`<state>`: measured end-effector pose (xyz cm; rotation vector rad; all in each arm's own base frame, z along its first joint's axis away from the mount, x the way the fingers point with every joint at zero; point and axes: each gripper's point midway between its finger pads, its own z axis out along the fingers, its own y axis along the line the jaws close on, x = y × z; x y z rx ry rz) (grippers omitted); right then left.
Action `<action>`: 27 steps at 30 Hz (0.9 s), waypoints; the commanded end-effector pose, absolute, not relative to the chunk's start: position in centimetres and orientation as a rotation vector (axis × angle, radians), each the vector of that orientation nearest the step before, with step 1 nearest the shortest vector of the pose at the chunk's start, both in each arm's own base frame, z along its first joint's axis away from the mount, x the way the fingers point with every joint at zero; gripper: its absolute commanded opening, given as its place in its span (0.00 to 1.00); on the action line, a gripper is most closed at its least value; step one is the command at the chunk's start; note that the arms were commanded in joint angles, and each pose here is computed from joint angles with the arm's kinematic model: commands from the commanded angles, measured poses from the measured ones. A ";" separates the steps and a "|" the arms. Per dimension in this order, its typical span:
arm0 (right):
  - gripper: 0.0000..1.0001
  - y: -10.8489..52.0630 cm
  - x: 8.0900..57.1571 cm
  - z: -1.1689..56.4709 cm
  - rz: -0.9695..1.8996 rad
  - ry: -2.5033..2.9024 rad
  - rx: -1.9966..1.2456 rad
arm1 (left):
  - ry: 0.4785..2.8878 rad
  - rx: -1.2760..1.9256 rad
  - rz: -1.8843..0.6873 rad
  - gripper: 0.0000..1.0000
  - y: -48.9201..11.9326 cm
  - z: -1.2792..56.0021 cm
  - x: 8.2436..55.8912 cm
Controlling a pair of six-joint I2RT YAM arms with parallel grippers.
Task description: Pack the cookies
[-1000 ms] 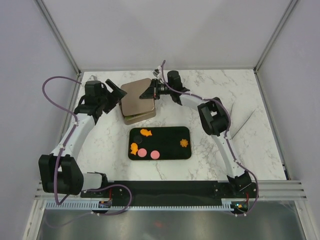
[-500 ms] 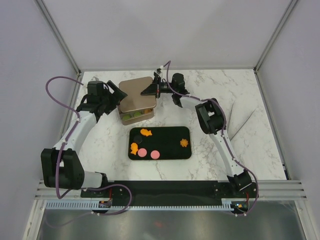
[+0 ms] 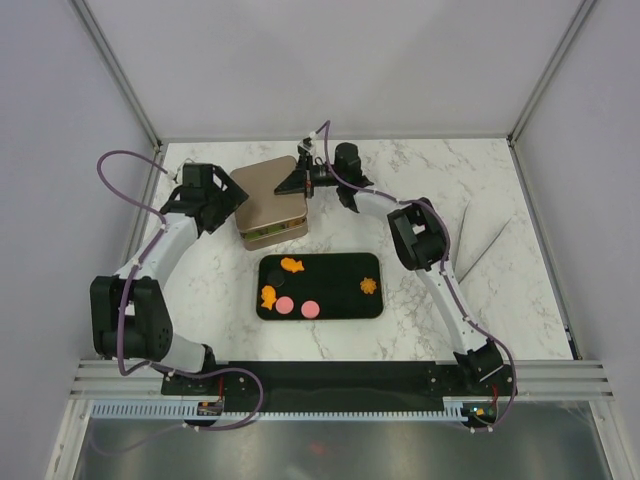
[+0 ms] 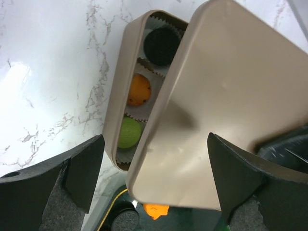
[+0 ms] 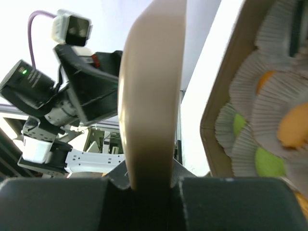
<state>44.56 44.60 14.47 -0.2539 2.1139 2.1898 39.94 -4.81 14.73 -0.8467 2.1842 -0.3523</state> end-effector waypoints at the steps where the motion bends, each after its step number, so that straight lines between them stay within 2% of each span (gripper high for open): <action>1: 0.02 45.6 44.0 16.4 2.186 2.032 -0.382 | 2.151 -0.841 -0.252 0.95 -3.0 14.9 41.4; 11: 0.02 46.6 43.9 13.7 2.139 2.101 -0.378 | 2.170 -0.861 -0.323 0.95 -3.3 12.9 44.0; 18: 0.04 47.0 43.8 12.2 2.125 2.142 -0.367 | 2.202 -0.872 -0.374 0.95 -4.1 10.6 44.1; 27: 0.14 47.1 44.6 11.2 2.094 2.181 -0.291 | 2.238 -0.894 -0.372 0.93 -4.2 8.8 44.1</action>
